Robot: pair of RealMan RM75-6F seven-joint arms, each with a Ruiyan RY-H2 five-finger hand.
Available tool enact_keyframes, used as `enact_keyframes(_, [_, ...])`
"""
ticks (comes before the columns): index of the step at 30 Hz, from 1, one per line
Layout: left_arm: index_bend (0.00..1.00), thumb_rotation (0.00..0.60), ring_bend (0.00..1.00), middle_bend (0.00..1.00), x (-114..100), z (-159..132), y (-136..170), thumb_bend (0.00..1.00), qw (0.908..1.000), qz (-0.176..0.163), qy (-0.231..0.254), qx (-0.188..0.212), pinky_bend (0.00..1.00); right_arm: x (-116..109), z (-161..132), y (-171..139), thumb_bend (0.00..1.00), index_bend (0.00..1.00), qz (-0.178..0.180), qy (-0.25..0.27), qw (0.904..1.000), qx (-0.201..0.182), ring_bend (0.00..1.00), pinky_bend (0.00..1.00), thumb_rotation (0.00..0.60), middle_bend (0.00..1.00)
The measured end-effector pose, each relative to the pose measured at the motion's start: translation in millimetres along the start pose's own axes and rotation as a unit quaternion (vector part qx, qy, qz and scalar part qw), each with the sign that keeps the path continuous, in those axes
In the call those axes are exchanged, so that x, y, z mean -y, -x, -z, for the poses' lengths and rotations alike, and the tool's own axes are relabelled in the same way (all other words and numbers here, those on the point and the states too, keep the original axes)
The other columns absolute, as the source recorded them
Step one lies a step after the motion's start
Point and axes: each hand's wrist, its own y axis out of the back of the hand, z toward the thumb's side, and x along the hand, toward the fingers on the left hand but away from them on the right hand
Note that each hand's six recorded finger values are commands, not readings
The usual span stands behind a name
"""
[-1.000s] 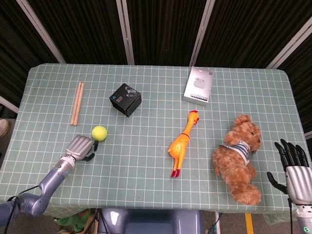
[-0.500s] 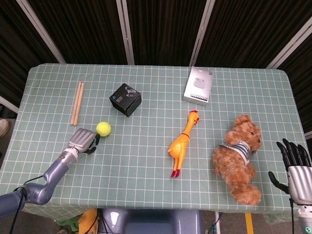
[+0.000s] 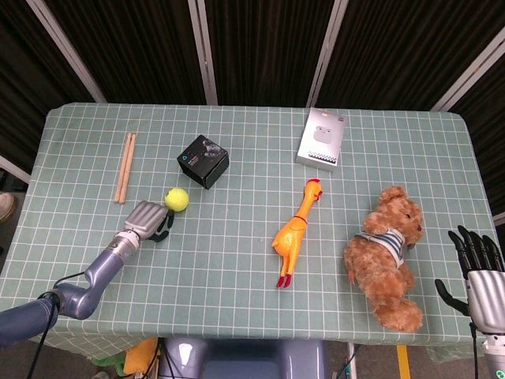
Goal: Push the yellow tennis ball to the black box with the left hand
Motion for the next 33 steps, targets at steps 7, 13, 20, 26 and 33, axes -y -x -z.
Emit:
enact_keyframes(7, [0.53, 0.6, 0.48, 0.64, -6.7, 3.3, -6.8, 0.35, 0.9999, -0.014, -0.002, -0.003, 0.68, -1.5, 2.0, -2.5, 0.35, 0.0, 0.002, 0.003, 1.0, 0.002, 0.0, 0.0, 0.6, 0.0])
enact_keyframes(13, [0.53, 0.6, 0.45, 0.61, -10.9, 7.7, -13.9, 0.35, 0.9998, -0.016, 0.002, -0.009, 0.65, -2.8, 2.6, -1.5, 0.35, 0.0, 0.003, 0.005, 1.0, 0.002, 0.0, 0.0, 0.6, 0.0])
enact_keyframes(20, [0.52, 0.6, 0.4, 0.56, -15.2, 4.6, -26.6, 0.35, 0.9998, -0.016, 0.005, -0.009, 0.62, -4.4, 3.6, -2.1, 0.35, 0.0, 0.003, 0.01, 0.9999, 0.002, 0.0, 0.0, 0.6, 0.0])
enact_keyframes(26, [0.52, 0.6, 0.39, 0.55, -19.1, -4.7, -38.2, 0.32, 0.9997, -0.024, 0.009, -0.002, 0.59, -6.5, 5.2, -1.3, 0.35, 0.0, 0.004, 0.012, 0.9999, 0.001, 0.0, 0.0, 0.6, 0.0])
enact_keyframes(33, [0.49, 0.6, 0.35, 0.51, -17.3, -11.7, -46.7, 0.32, 0.9995, -0.03, -0.003, 0.006, 0.57, -3.1, 2.5, -1.2, 0.35, 0.0, -0.003, 0.007, 1.0, -0.005, 0.0, 0.0, 0.6, 0.0])
